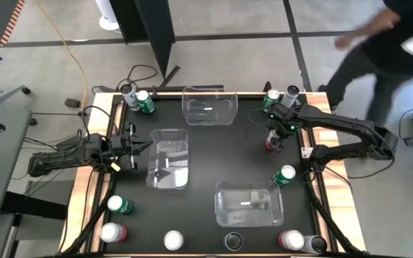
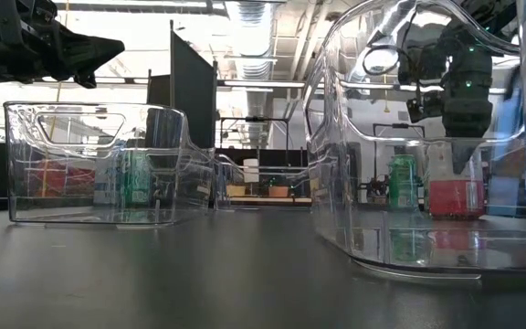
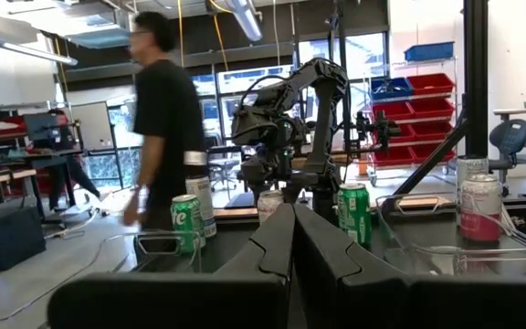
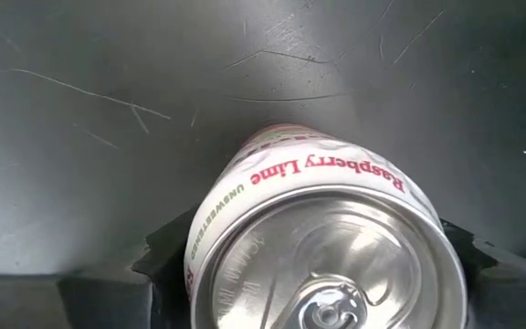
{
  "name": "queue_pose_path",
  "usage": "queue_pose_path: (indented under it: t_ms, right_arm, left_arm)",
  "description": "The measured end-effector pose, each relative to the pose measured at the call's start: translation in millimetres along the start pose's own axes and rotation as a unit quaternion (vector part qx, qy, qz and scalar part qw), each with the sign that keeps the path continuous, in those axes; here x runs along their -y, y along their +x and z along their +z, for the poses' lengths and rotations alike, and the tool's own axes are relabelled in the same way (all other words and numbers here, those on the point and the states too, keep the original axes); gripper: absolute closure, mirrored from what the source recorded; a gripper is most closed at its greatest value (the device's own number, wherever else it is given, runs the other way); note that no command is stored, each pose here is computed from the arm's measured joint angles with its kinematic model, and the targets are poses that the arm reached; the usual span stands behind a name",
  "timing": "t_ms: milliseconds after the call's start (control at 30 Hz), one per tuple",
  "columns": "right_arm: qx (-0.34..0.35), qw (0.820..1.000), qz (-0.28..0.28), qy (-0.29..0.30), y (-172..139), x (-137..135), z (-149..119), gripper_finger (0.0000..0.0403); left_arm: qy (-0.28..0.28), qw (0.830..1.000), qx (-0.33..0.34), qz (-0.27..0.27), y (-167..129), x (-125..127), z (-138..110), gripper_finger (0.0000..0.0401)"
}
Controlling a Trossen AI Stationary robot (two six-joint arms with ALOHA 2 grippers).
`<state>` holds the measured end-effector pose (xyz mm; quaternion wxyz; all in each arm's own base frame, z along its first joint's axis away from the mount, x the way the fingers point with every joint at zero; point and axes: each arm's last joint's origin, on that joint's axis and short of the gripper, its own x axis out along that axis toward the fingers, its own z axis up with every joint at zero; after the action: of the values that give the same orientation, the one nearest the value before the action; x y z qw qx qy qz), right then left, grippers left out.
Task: Sort soda cans
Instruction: Put the pink soda can into the middle transparent bin
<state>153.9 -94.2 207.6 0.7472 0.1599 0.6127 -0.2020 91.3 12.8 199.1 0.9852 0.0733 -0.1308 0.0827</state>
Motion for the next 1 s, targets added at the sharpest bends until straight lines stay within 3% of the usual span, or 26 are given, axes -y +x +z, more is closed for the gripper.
queue_pose_path:
  t_ms: [233, 733, 1000]
  right_arm:
    - [0.011, 1.000, 0.010, -0.015, -6.8, -10.1, 6.1, 0.0104]
    - [0.125, 0.990, 0.030, -0.063, -68.3, -35.1, 39.3, 0.0104]
    - [0.155, 0.980, 0.046, -0.114, -96.2, -61.5, 71.0, 0.0104]
  left_arm:
    - [0.000, 1.000, 0.000, 0.000, 0.0, 0.0, 0.2, 0.0394]
    - [0.000, 1.000, 0.000, 0.009, 0.0, -0.6, 0.3, 0.0394]
    - [-0.001, 1.000, -0.001, 0.022, 0.0, -1.3, 0.3, 0.0394]
